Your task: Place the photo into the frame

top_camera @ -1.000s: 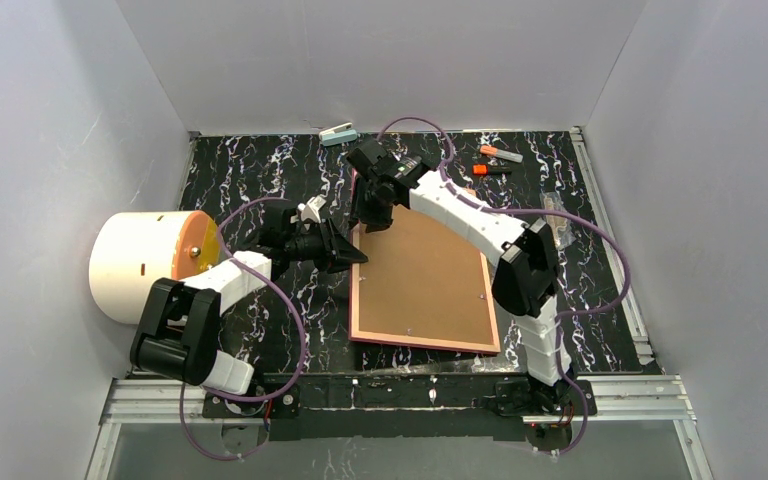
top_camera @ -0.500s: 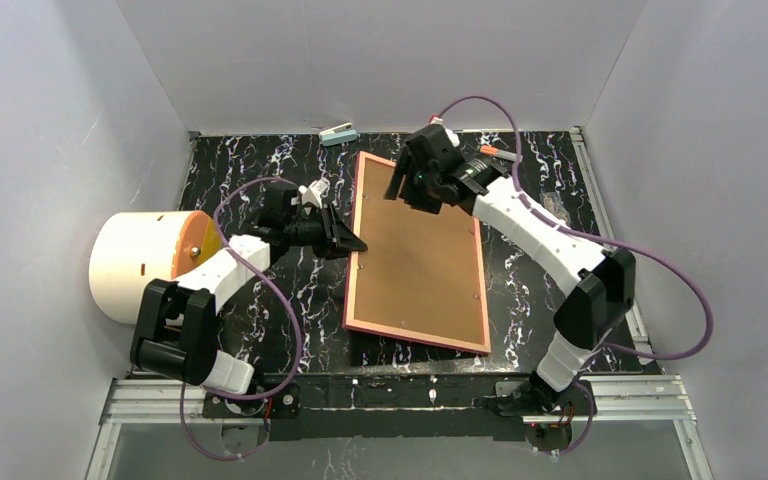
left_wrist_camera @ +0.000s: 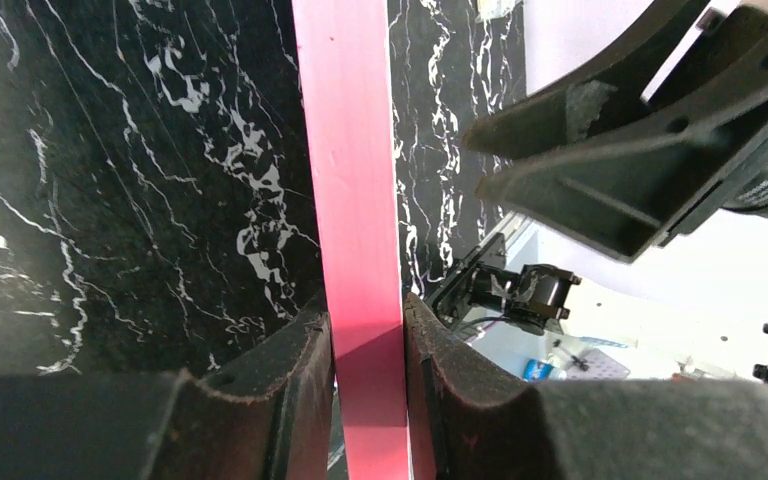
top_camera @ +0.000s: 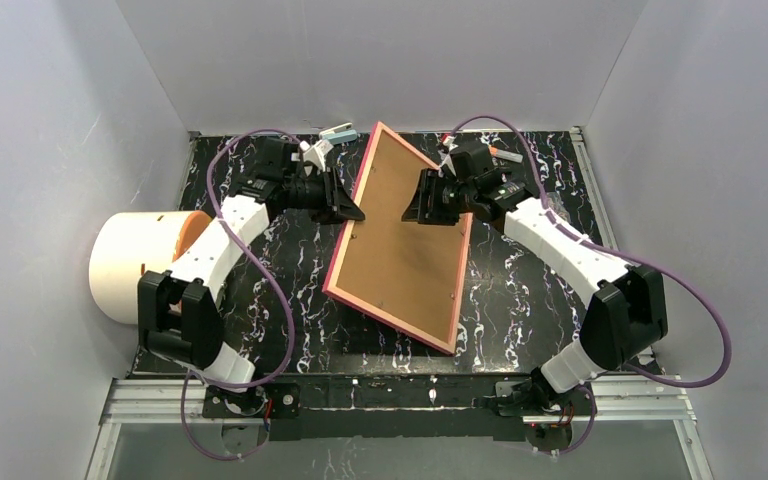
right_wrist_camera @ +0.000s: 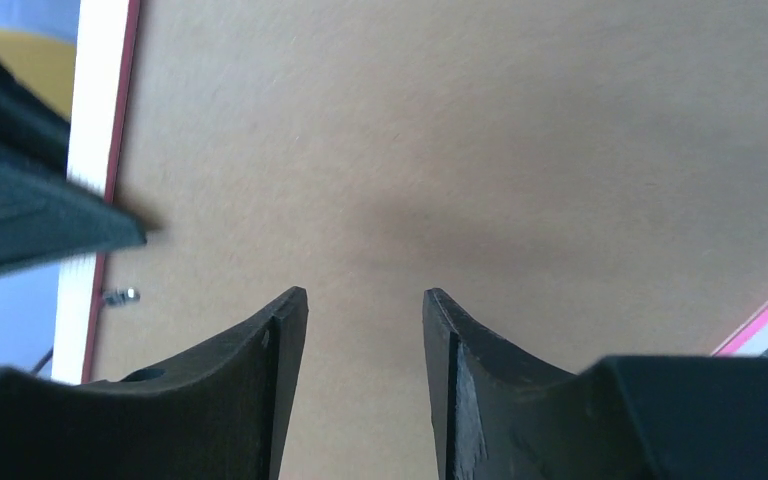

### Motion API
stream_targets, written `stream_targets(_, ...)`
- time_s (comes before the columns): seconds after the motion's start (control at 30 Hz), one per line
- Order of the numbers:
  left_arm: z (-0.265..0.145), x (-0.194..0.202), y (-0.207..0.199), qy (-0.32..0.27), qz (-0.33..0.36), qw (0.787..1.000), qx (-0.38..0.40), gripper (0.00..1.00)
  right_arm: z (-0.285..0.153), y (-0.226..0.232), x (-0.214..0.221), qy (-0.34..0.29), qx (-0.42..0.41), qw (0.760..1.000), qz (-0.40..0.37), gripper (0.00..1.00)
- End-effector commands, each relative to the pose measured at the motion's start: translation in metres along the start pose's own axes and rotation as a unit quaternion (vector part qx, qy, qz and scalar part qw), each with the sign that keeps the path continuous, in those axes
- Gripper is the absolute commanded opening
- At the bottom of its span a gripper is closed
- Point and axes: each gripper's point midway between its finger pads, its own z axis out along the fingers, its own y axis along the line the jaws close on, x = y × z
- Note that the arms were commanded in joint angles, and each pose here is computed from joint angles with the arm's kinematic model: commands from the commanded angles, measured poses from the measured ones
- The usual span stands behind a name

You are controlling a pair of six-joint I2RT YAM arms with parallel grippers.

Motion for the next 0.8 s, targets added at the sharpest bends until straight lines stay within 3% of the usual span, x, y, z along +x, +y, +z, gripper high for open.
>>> stream_targets(0.0,-0.023,-0.034,-0.019,-0.03,0.107,0.994,-0.023,0.0,-0.016,0.04,-0.009,-0.021,-0.102,0.994,-0.044,0.54)
stream_targets(0.17,-0.043,-0.048,-0.017,-0.043,0.126,0.987,-0.087,0.0,-0.022,0.032,-0.026,-0.037,-0.052,0.997,0.032,0.61)
stream_targets(0.3,-0.065,-0.063,-0.007,-0.075,0.104,0.977,-0.173,0.0,-0.025,0.051,-0.039,-0.038,-0.077,0.995,0.055,0.65)
stream_targets(0.43,-0.076,-0.071,-0.014,-0.096,0.09,0.973,-0.187,0.0,-0.028,0.067,-0.06,-0.042,-0.083,0.994,0.063,0.68)
stream_targets(0.77,-0.117,-0.095,-0.045,-0.151,0.132,0.957,-0.211,0.0,-0.028,0.082,-0.082,-0.035,-0.074,0.992,0.093,0.77)
